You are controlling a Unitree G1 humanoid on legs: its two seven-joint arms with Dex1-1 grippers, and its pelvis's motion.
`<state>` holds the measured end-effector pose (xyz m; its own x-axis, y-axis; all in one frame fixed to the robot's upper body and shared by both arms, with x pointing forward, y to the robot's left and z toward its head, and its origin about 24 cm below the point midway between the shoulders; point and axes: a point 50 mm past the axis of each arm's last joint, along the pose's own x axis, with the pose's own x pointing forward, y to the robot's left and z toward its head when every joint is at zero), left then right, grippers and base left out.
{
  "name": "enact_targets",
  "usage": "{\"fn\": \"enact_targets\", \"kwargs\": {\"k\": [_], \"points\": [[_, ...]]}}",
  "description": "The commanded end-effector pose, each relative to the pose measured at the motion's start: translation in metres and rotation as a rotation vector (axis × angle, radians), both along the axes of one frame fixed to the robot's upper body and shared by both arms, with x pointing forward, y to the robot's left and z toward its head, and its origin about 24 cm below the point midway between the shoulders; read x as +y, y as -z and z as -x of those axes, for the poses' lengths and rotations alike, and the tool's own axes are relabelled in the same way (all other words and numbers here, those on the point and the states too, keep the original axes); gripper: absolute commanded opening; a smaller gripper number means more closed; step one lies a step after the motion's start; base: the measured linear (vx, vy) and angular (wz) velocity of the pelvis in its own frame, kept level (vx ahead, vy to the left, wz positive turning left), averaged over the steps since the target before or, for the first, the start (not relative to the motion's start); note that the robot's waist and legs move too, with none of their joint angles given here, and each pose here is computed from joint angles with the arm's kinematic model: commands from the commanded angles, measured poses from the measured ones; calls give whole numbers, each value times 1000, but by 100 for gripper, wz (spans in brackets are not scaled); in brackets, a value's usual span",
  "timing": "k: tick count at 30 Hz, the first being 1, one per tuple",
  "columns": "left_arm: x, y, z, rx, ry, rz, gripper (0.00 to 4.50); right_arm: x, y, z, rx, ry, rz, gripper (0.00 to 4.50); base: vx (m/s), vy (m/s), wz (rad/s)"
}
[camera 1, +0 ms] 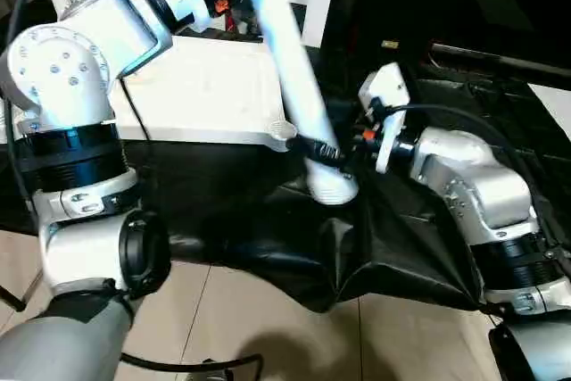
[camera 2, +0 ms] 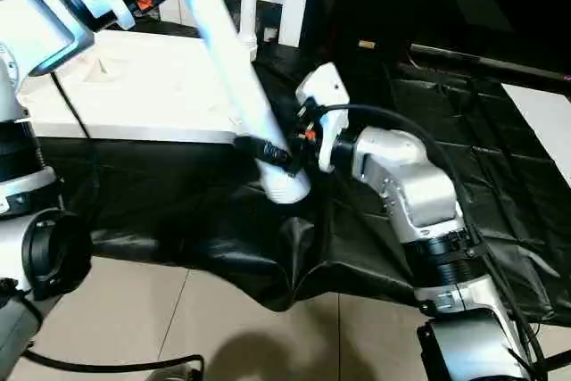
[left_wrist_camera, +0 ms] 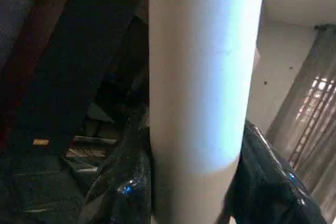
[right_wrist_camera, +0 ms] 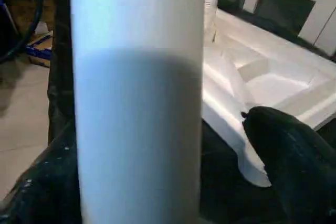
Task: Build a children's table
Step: Pick table leg
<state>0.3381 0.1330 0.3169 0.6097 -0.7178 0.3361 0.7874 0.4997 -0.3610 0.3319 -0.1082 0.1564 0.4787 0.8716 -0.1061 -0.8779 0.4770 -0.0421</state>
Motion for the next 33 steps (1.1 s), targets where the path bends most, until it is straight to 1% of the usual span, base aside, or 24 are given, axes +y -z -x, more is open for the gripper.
{"fn": "enact_targets", "kwargs": {"k": [1,3,5,6,7,8,9,12,15,18,19,20,22,24,25,26,28,29,30,31,33], "points": [[-6,-10,7,-34,50,15,155,-2,-3,-2,7,9,15,403,0,0,0],[-5,-10,7,-31,38,4,155,-2,-3,-2,11,-5,16,382,0,0,0],[-5,-10,7,-29,37,4,155,-2,-3,-2,11,-6,16,377,0,0,0],[-4,-10,7,-28,31,0,155,-2,-3,-1,14,-10,16,363,0,0,0],[-4,-10,7,-27,28,-2,155,-3,-3,-1,17,-10,17,363,0,0,0],[-4,-9,8,-24,27,0,155,-3,-2,-2,23,-7,18,350,0,0,0],[-4,-9,8,-23,23,-3,155,-4,-1,-2,27,-5,18,350,0,0,0],[-4,-7,8,-18,22,-2,155,-4,1,-2,34,-1,19,328,0,0,0],[-4,-7,8,-15,25,2,155,-4,2,-1,41,-7,16,297,0,0,0],[-4,-6,8,-22,9,-13,155,-2,1,2,50,-32,-14,287,0,0,0],[-4,-4,8,-28,7,-20,155,-1,0,5,54,-54,-30,275,0,0,0],[-4,-4,9,-30,10,-21,190,-1,0,6,55,-64,-36,263,0,0,0],[-6,1,11,-27,50,-13,225,0,0,11,67,-115,-65,250,0,0,0],[-9,6,14,-32,106,2,227,1,0,16,84,-154,-97,244,0,0,0],[-9,6,14,-32,106,2,245,1,0,16,84,-154,-97,219,0,0,0],[-10,11,15,-36,125,7,258,2,0,19,103,-186,-125,212,0,0,0],[-14,20,20,-56,172,-1,266,3,2,23,125,-214,-148,205,0,0,0],[-16,25,23,-61,196,-4,275,3,3,24,132,-222,-155,181,0,0,0],[-20,31,27,-69,237,-11,275,3,4,25,138,-231,-158,181,0,0,0],[-22,37,31,-70,272,-12,287,3,5,26,142,-237,-160,167,0,0,0],[-29,51,39,-50,334,-32,288,4,7,29,153,-251,-164,160,0,0,0]]}}
